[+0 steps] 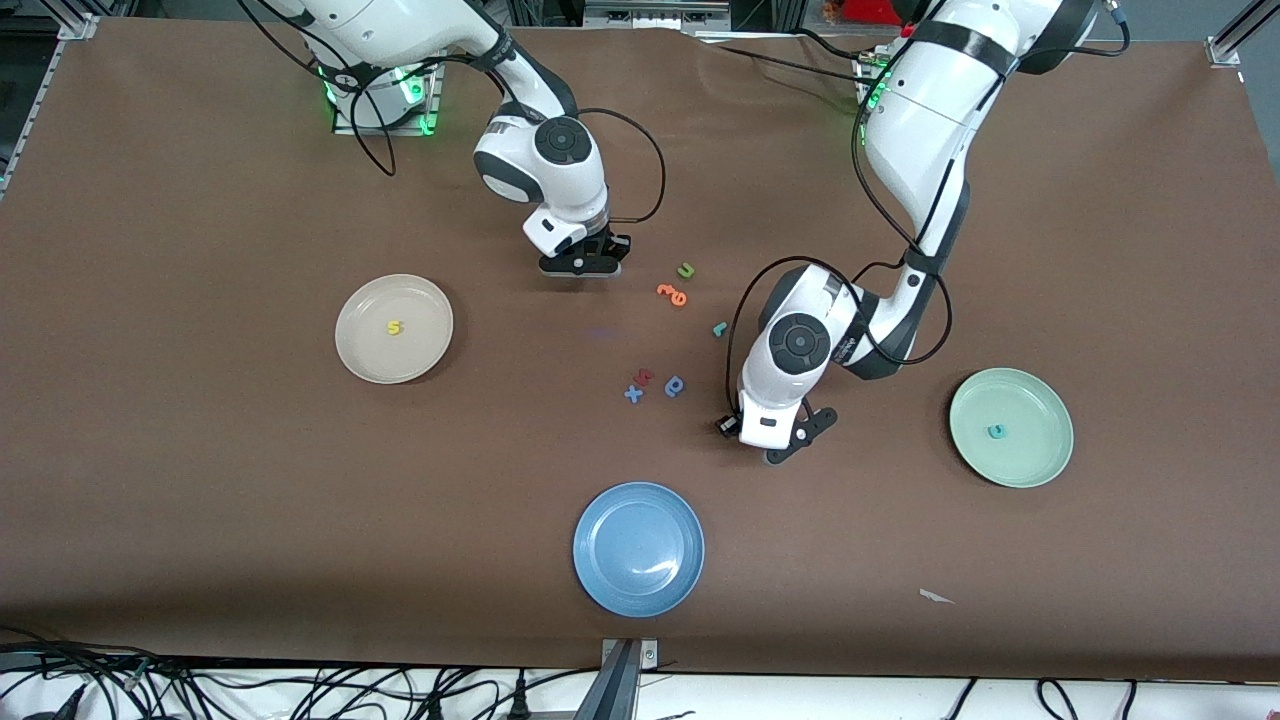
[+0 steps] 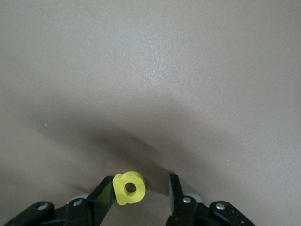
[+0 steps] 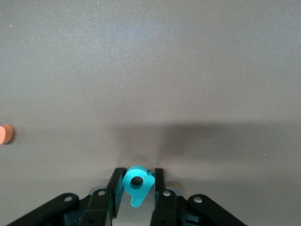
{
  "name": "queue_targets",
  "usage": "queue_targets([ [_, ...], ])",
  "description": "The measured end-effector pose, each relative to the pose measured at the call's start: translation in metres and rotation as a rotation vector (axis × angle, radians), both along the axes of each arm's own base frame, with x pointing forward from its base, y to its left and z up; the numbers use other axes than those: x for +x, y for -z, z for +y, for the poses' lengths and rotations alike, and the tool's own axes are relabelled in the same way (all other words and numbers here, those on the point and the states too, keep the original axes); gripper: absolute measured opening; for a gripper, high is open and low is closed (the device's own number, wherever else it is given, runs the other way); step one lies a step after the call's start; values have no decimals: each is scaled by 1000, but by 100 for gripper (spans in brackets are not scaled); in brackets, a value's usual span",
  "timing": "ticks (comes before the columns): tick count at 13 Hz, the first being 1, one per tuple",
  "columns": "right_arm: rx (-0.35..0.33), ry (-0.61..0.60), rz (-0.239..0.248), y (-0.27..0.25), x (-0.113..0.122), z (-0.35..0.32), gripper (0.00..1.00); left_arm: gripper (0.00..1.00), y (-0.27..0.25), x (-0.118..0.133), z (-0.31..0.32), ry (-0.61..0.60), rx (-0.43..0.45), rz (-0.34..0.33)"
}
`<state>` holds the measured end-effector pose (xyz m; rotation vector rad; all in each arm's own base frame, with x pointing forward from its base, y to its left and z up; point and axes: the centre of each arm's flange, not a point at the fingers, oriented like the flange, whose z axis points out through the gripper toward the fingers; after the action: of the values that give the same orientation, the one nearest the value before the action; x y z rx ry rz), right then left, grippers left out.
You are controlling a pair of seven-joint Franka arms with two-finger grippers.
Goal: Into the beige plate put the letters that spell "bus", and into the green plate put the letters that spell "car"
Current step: 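Drop the g on the white plate while the left gripper drops a on green plate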
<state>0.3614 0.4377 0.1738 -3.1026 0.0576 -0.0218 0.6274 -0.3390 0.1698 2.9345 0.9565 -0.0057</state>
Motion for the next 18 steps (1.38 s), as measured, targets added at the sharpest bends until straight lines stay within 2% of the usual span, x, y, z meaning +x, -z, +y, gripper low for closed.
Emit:
queue_targets([
  [3,-34,-6,-16,-8,12,-10,31,48,-1,1,0,22,0,-3],
  [4,-64,-16,-26,-18,24,-20,31,46,-1,1,0,26,0,-4],
  [5,-81,-25,-37,-33,37,-32,31,39,-2,1,1,30,0,-5],
  [6,-91,-38,-41,-47,50,-45,31,39,-2,1,1,34,0,-5],
  [8,-120,-81,-24,-74,71,-76,31,29,-5,1,1,47,2,-4],
  [10,-151,-138,0,-90,89,-113,31,29,-4,1,2,65,8,4],
  [13,-182,-216,39,-90,113,-188,31,29,-10,7,18,109,44,54],
  [16,-187,-248,84,-80,126,-245,31,29,-50,32,69,215,57,90],
  [18,-187,-254,91,-78,126,-251,31,29,-74,47,118,317,52,103],
])
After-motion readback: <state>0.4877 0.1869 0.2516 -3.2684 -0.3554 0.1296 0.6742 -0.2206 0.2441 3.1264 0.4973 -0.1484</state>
